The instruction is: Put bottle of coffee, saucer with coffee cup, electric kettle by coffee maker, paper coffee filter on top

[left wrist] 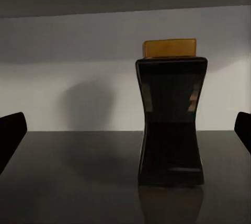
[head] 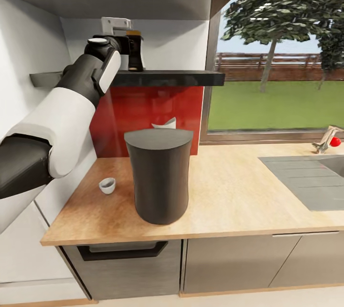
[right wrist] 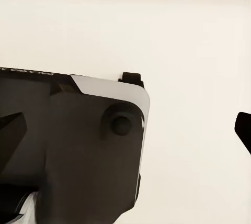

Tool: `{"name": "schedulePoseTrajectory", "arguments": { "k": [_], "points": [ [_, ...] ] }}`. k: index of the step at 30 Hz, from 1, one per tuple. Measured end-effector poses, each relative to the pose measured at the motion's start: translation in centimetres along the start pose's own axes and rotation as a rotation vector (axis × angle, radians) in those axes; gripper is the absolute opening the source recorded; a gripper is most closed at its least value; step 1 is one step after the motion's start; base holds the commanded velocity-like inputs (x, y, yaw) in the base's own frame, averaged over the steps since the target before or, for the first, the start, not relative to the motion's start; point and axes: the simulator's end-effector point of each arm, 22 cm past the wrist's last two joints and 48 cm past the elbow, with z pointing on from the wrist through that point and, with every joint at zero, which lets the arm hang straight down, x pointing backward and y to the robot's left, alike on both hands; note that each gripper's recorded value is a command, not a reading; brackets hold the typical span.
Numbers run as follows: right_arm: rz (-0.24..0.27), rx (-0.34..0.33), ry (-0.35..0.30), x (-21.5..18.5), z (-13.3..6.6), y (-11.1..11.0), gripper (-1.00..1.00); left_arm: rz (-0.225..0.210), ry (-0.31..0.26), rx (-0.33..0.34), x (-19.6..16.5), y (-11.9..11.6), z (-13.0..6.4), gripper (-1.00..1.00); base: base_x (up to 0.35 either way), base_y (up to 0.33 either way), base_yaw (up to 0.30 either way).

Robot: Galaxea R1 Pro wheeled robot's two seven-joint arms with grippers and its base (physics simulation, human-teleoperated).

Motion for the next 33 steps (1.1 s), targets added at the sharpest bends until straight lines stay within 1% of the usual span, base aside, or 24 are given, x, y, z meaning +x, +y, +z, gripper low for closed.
{"name": "schedulePoseTrajectory", "arguments": {
  "k": [3,10,13,17,23,28,33],
  "points": [
    [0.0,0.0,0.0,0.0,0.0,0.0,1.0,0.0,0.0,0.0,0.0,0.0,0.0,1.0,0.029,-0.011,0.0],
    [0.0,0.0,-0.001,0.0,0.0,0.0,1.0,0.001,0.001,-0.005,0.0,0.3,0.0,1.0,0.218,-0.108,0.0],
    [0.0,0.001,0.0,0.0,0.0,-0.1,1.0,0.001,0.004,-0.007,0.5,0.4,0.1,1.0,0.041,-0.016,0.0],
    [0.001,0.001,0.014,1.2,0.0,-0.1,1.0,0.002,0.01,-0.008,1.0,0.4,0.1,1.0,0.053,-0.003,0.0],
    [0.001,0.002,0.026,2.1,0.1,-0.1,1.0,0.004,0.02,-0.01,1.6,0.6,0.2,1.0,0.243,0.0,0.0],
    [0.001,0.002,0.026,2.2,0.1,-0.1,1.0,0.003,0.021,-0.009,2.0,0.5,0.2,1.0,0.097,0.0,0.0],
    [0.001,0.002,0.026,2.2,0.1,-0.1,1.0,0.003,0.022,-0.007,2.1,0.4,0.1,1.0,0.206,0.0,0.0]
  ]
}}
